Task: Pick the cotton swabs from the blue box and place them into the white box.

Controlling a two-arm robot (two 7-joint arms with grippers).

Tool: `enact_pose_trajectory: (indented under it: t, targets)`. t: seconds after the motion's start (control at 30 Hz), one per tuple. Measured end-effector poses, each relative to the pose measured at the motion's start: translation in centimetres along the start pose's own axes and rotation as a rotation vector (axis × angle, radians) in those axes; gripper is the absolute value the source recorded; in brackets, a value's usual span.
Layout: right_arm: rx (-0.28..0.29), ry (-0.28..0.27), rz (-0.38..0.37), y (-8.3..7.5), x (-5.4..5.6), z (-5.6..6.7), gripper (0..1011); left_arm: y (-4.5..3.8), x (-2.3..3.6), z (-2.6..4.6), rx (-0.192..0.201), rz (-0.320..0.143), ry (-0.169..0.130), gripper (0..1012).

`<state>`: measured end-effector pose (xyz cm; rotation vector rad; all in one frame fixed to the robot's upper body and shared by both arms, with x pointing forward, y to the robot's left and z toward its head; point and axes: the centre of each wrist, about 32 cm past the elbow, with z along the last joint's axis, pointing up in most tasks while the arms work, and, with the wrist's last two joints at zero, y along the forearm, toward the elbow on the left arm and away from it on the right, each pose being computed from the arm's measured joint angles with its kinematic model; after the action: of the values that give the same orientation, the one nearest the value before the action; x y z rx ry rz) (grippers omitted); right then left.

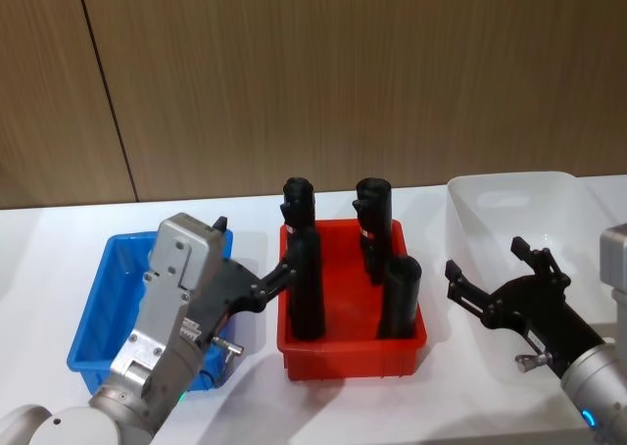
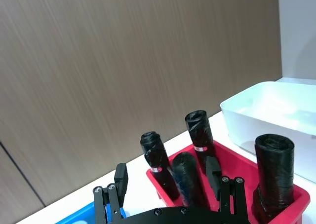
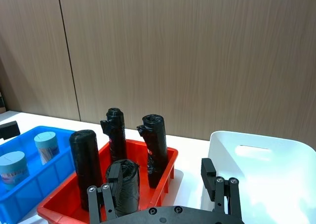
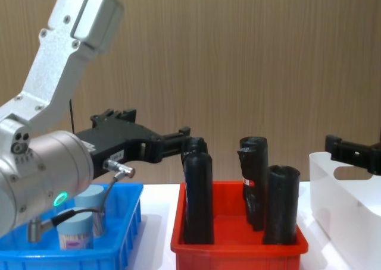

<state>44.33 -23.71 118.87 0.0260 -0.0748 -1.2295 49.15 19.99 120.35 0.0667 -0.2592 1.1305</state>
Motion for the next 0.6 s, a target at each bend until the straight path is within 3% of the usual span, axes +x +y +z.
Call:
enact_pose_trajectory:
  t: [0.3, 0.6]
  targets:
    - [0.0, 0.0, 0.0, 0.0, 0.0, 0.0, 1002, 0.67, 0.5, -0.34, 0.025, 0.051, 0.038, 1003]
    - [0.0, 0.0, 0.0, 0.0, 0.0, 0.0, 1002, 1.67, 1.34, -1.08, 0.056, 0.135, 0.126, 1003]
